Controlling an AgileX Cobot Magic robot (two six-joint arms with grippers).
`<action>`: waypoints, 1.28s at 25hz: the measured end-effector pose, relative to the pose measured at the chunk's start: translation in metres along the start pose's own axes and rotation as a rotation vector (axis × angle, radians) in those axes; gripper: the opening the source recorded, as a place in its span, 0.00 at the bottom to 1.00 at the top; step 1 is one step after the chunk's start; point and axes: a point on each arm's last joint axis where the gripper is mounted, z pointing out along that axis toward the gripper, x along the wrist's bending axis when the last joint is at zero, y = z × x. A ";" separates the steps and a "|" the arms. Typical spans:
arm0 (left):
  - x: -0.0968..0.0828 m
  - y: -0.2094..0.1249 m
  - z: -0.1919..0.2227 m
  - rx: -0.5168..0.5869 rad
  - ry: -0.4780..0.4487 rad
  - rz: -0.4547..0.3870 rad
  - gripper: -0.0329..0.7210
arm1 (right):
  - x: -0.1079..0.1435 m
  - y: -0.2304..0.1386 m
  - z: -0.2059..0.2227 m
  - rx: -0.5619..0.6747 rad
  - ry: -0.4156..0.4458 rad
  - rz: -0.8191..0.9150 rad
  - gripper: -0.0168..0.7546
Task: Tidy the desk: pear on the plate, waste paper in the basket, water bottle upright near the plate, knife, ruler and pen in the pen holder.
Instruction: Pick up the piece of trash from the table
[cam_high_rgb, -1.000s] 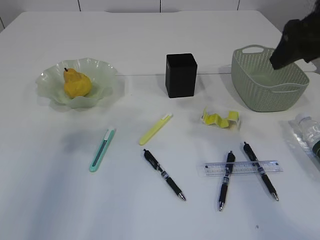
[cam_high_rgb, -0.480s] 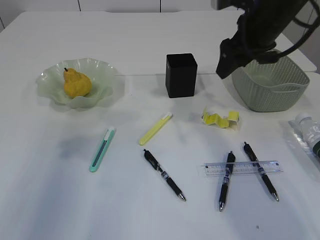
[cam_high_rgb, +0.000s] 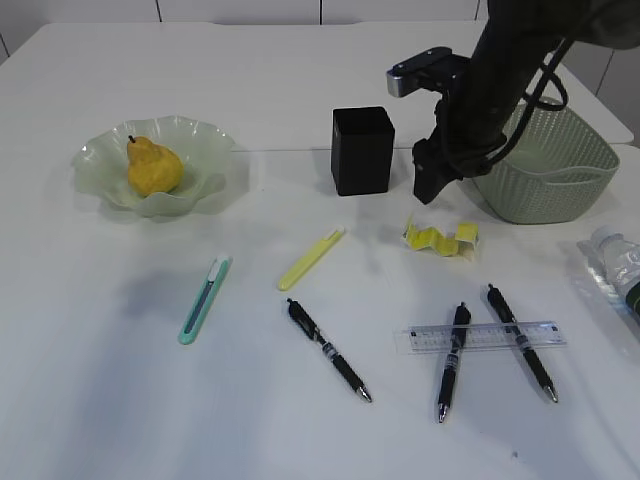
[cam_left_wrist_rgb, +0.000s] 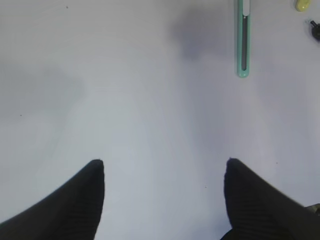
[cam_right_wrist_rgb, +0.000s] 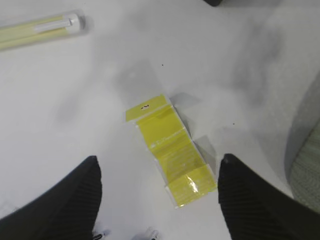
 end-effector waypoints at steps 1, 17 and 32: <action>0.000 0.000 0.000 0.000 -0.002 -0.001 0.74 | 0.000 -0.001 0.005 0.012 0.004 0.000 0.72; 0.000 0.000 0.000 0.000 -0.005 -0.002 0.74 | -0.008 -0.010 0.043 0.126 -0.019 -0.147 0.72; -0.001 0.000 0.000 -0.002 -0.008 -0.004 0.74 | -0.029 -0.023 0.049 0.142 -0.022 -0.105 0.71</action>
